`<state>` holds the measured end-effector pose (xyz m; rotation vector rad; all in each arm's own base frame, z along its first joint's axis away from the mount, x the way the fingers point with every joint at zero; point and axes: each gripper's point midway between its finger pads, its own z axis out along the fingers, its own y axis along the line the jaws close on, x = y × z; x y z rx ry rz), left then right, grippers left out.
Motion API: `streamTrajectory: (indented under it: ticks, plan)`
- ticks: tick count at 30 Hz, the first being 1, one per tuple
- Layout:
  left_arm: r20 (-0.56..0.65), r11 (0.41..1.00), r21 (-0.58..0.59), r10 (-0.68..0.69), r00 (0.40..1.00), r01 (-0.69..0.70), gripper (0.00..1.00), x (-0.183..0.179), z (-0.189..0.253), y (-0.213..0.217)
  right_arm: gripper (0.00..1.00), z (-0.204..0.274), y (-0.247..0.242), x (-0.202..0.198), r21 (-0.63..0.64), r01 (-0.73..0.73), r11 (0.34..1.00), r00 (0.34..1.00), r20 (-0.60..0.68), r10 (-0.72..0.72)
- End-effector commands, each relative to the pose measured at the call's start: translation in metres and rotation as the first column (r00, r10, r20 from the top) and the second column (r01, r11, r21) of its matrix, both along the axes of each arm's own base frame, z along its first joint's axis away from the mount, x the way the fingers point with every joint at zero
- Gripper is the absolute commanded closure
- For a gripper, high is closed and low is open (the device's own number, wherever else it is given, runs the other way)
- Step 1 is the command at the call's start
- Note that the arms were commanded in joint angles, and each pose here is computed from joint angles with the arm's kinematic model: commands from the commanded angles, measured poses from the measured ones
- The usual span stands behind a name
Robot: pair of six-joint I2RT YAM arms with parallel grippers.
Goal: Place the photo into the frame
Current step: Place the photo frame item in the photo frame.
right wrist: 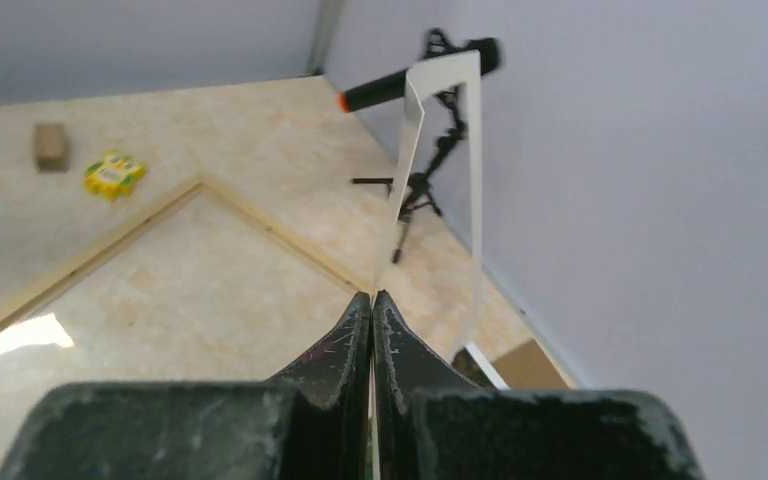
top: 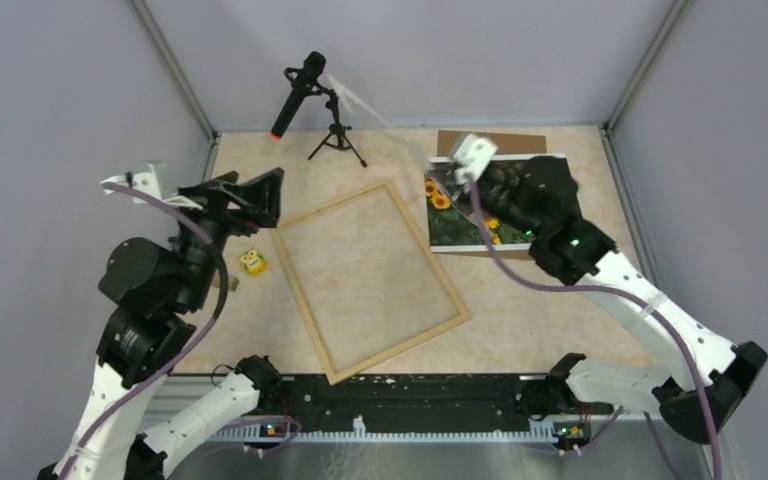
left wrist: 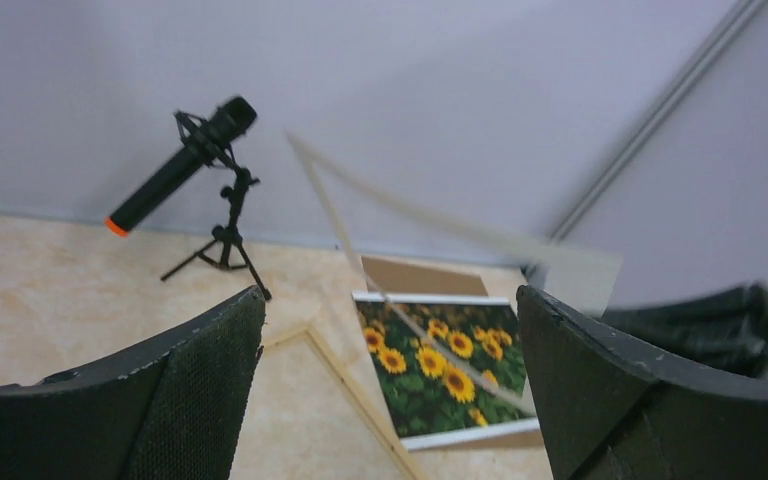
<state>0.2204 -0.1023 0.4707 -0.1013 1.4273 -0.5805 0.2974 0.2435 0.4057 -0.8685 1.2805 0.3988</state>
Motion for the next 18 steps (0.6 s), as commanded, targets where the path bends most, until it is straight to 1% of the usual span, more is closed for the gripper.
streamTrajectory:
  ticks: [1,4,7,8,11,13,15,16,17,18]
  plan:
    - [0.047,0.991,-0.019,0.133,0.990,-0.132,0.02,0.002,0.019,0.026,1.00,-0.079,0.059,-0.039,-0.319,-0.122,0.940,0.990,0.027,0.137]
    - [0.063,0.992,-0.033,0.123,0.990,-0.121,0.02,0.004,0.017,0.023,1.00,-0.133,0.096,-0.077,-0.403,-0.207,0.892,0.974,0.002,0.227]
    - [0.050,0.995,-0.002,0.102,0.994,-0.102,0.02,0.014,0.004,0.012,1.00,-0.189,0.122,-0.117,-0.472,-0.266,0.840,0.957,-0.027,0.288]
    - [0.034,0.994,0.013,0.104,0.994,-0.105,0.01,0.019,-0.003,0.009,1.00,-0.204,0.128,-0.122,-0.485,-0.267,0.833,0.958,-0.036,0.285]
    - [-0.001,0.992,0.050,0.112,0.994,-0.112,0.01,0.040,-0.014,-0.004,1.00,-0.244,0.142,-0.139,-0.515,-0.310,0.799,0.950,-0.125,0.288]
    - [-0.003,0.994,0.090,0.057,0.998,-0.057,0.01,0.053,-0.013,-0.024,1.00,-0.262,0.147,-0.150,-0.544,-0.336,0.769,0.941,-0.153,0.303]
    - [-0.017,0.991,0.135,-0.005,1.000,0.007,0.01,0.063,-0.014,-0.043,1.00,-0.274,0.152,-0.156,-0.555,-0.344,0.757,0.938,-0.165,0.305]
    - [-0.025,0.988,0.153,-0.012,1.000,0.016,0.01,0.067,-0.018,-0.047,0.93,-0.281,0.153,-0.158,-0.561,-0.346,0.752,0.938,-0.178,0.298]
    - [-0.034,0.986,0.167,-0.007,0.999,0.013,0.01,0.071,-0.024,-0.049,0.75,-0.287,0.153,-0.157,-0.569,-0.336,0.750,0.942,-0.188,0.279]
    - [-0.035,0.984,0.179,0.005,0.999,0.002,0.01,0.075,-0.030,-0.049,0.55,-0.291,0.152,-0.156,-0.578,-0.315,0.753,0.949,-0.191,0.250]
